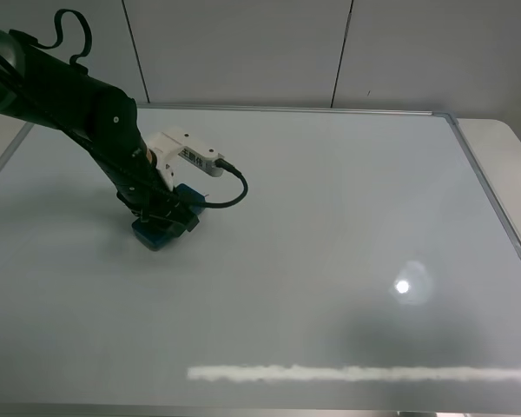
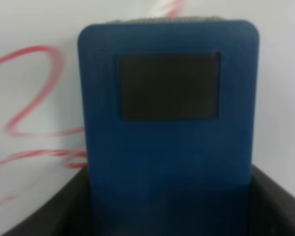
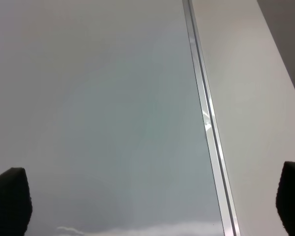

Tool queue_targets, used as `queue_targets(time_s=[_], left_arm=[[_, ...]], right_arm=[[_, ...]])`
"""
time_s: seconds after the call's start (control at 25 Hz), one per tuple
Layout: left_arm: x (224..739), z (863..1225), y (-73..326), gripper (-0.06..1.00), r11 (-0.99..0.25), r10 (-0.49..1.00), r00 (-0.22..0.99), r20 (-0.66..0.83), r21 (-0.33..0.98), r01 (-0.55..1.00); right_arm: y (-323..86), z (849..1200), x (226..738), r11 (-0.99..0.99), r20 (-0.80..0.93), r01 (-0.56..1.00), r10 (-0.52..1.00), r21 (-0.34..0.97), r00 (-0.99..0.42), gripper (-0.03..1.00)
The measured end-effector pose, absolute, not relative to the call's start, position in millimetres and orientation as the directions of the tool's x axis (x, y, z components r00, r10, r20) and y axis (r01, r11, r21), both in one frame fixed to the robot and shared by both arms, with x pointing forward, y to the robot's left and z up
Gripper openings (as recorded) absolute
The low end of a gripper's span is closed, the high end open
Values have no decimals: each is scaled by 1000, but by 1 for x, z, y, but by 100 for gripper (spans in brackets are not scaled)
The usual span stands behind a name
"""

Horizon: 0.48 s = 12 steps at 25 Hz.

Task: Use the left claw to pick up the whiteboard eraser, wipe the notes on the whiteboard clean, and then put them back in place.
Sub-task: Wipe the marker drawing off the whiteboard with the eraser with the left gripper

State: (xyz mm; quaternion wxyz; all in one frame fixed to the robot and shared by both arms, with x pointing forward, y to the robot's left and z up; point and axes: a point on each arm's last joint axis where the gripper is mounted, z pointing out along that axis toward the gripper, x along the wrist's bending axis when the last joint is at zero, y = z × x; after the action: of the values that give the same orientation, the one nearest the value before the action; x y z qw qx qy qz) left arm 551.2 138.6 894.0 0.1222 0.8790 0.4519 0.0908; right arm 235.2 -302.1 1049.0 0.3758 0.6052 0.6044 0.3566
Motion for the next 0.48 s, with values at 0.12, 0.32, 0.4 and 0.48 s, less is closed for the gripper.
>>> queue_targets(time_s=[0.12,0.32,0.4,0.48], left_arm=[[542,892,122,55,-579,800,599,28,296,760],[538,892,115,55,-599,784,621,27,297,744],[542,891,121,55,-590,791,611,28,298,750],[549,888,130,55,-575,803,595,29,301,761]], right_arm=[[-302,1049,235,13,-23,464,1000,886,15,99],[-302,1049,235,13,-23,464,1000,886,15,99],[-302,1049,235,13,-23,464,1000,886,15,99],[-302,1049,235,13,-23,464,1000,886,15,99]])
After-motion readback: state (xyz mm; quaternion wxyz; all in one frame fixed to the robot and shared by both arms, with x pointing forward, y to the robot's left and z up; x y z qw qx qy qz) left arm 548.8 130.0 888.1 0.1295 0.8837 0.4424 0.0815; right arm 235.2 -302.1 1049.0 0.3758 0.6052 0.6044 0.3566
